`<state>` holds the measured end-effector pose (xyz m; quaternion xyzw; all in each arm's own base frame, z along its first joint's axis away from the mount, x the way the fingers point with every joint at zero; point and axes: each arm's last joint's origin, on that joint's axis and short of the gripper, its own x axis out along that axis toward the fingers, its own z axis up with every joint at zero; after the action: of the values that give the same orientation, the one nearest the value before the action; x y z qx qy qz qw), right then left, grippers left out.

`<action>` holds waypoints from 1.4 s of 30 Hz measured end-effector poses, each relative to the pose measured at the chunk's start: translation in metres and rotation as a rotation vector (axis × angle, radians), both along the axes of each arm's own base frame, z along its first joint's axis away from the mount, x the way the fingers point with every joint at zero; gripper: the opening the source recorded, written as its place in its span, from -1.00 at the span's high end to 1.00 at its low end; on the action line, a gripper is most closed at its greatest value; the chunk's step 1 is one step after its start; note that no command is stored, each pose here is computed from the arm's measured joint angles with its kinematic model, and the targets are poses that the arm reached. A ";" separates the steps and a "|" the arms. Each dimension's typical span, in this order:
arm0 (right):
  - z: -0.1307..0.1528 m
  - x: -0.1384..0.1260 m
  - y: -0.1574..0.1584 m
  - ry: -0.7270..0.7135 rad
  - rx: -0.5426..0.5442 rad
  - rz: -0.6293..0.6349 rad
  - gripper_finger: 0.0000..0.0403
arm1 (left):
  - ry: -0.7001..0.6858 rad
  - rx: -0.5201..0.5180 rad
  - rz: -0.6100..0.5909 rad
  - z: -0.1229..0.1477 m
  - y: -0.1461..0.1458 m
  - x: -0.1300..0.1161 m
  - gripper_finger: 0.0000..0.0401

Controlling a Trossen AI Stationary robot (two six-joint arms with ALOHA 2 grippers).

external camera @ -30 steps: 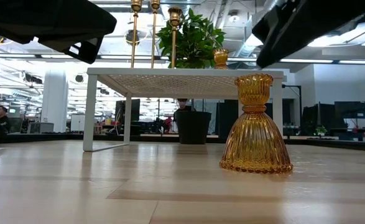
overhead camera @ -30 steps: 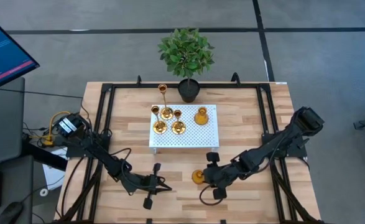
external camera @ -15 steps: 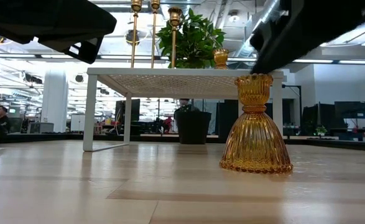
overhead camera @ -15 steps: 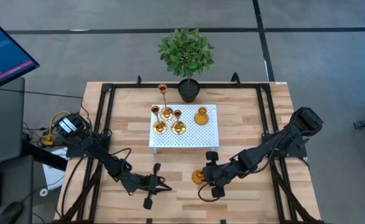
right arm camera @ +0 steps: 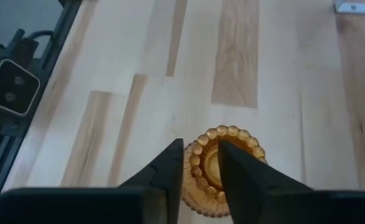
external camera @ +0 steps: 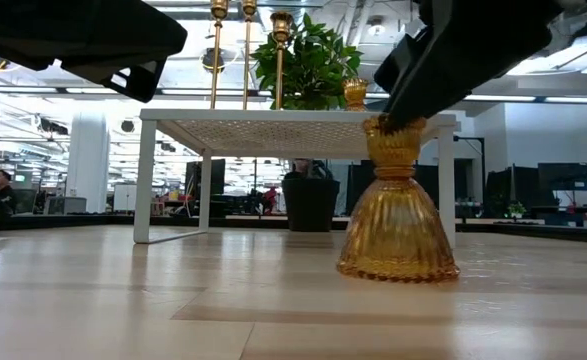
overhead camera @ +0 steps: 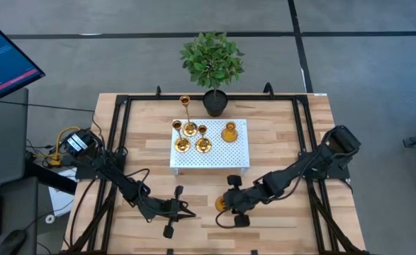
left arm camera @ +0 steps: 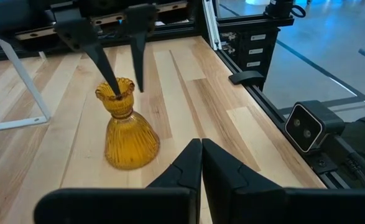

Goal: Pick & Place candle stick holders
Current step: Put the brown candle holder on the shelf

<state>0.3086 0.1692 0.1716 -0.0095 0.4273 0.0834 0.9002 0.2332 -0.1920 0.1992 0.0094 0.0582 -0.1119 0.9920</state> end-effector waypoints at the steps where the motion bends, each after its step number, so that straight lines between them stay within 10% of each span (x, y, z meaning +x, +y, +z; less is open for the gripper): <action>1: 0.000 -0.001 -0.001 0.010 0.000 -0.002 0.58 | 0.000 0.000 0.000 0.000 0.000 0.000 0.94; 11: 0.000 -0.001 -0.006 0.038 0.020 -0.061 0.96 | 0.001 0.000 0.000 0.000 0.000 0.000 0.94; 42: 0.040 -0.029 -0.004 -0.007 0.005 -0.040 1.00 | 0.001 0.001 0.000 0.000 0.000 0.000 0.94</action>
<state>0.2798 0.1651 0.2114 0.0009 0.4239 0.0664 0.9033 0.2330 -0.1918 0.1988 0.0097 0.0588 -0.1116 0.9920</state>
